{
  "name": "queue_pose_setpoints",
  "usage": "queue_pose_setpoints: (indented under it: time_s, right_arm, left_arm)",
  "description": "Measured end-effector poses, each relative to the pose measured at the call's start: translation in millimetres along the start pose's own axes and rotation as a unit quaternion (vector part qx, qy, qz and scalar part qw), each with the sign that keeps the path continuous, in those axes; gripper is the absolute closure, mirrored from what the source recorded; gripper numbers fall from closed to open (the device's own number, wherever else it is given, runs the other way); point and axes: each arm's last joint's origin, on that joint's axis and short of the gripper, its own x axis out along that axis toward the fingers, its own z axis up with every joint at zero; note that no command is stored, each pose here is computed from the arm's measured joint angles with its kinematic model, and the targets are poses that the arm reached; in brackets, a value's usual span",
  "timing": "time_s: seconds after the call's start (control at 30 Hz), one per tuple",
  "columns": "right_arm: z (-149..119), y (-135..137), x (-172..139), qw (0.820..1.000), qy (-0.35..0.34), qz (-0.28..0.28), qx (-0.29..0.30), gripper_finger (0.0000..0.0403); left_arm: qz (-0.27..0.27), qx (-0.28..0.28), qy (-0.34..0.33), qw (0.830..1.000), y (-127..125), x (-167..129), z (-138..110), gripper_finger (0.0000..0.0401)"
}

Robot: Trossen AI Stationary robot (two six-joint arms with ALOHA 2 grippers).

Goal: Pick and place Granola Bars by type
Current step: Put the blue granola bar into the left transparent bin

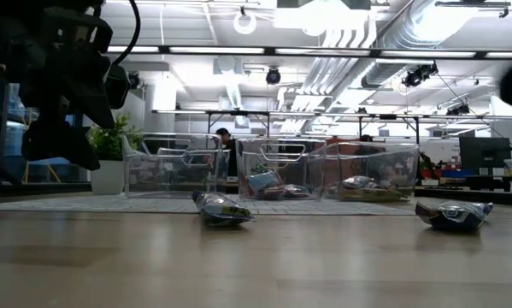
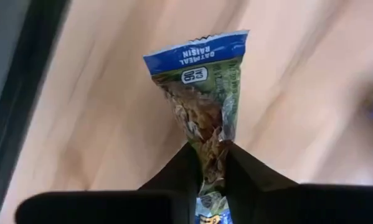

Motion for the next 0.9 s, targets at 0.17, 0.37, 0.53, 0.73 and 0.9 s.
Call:
queue_pose_setpoints:
  time_s: [0.17, 0.37, 0.53, 0.73, 0.9]
  right_arm:
    - [39, -30, -23, 0.993, -0.088, -0.052, 0.065, 0.0365]
    - [93, -95, -71, 0.965, -0.207, -0.072, 0.144, 0.0360]
    - [129, -167, -136, 0.914, -0.342, -0.087, 0.202, 0.0358]
    - [134, -252, -215, 0.839, -0.473, -0.139, 0.231, 0.0365]
    - [132, -325, -224, 0.816, -0.495, -0.164, 0.248, 0.0366]
  left_arm:
    - [0.000, 0.000, -0.001, 1.000, 0, 0, 0, 0.0130]
    - [0.003, 0.000, -0.007, 1.000, 0, 0, 0, 0.0130]
    - [0.003, 0.001, -0.008, 1.000, 0, 0, 0, 0.0130]
    - [0.003, 0.009, -0.009, 1.000, 0, 0, 1, 0.0130]
    - [0.003, 0.010, -0.009, 1.000, 0, 0, 1, 0.0130]
